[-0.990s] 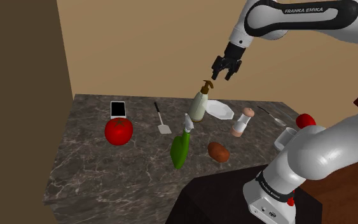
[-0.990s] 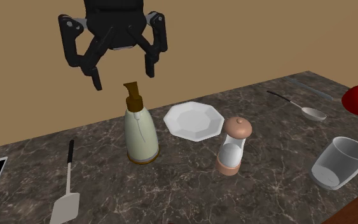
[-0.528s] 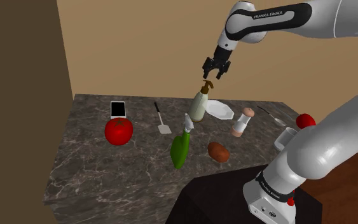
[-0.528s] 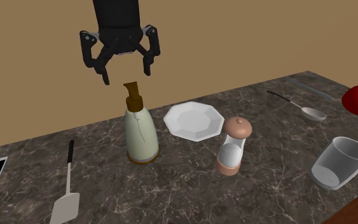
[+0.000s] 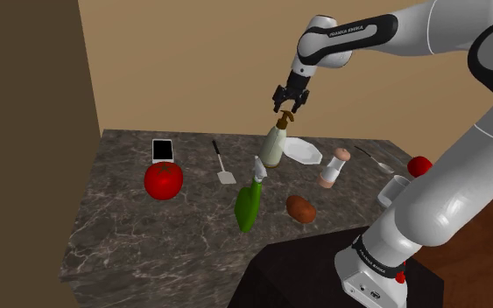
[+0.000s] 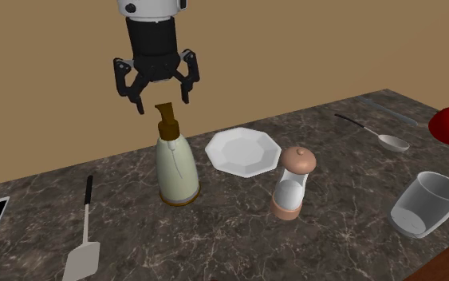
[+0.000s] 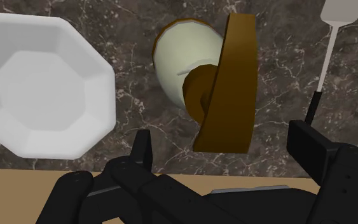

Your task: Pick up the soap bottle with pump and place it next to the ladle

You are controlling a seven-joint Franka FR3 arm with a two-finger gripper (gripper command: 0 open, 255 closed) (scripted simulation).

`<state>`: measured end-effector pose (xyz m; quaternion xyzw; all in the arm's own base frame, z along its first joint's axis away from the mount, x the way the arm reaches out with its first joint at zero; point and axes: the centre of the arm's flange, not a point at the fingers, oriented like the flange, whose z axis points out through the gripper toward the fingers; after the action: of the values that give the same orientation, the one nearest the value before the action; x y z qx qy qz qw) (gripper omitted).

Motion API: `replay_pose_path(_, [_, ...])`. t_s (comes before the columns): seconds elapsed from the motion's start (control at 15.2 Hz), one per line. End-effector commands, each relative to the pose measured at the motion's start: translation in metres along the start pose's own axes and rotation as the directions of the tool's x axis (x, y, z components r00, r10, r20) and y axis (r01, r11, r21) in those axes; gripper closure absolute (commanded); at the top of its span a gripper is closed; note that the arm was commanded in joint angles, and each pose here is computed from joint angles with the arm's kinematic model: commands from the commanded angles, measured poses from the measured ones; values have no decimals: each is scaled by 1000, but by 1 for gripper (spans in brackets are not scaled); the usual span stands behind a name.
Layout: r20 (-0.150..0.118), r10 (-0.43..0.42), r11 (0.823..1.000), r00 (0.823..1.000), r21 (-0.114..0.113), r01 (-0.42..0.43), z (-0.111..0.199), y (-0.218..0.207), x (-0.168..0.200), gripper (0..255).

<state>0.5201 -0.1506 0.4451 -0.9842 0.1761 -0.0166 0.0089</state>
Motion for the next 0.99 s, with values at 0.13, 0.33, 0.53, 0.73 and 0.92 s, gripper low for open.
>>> replay_pose_path(0.13, [0,0,1000,1000,0,0,19,0,1,0])
replay_pose_path(0.33, [0,0,1000,1000,0,0,19,0,1,0])
replay_pose_path(0.53, [0,0,1000,1000,0,0,19,0,1,0])
replay_pose_path(0.73, [0,0,1000,1000,0,0,19,0,1,255])
replay_pose_path(0.92, [0,0,1000,1000,0,0,19,0,1,255])
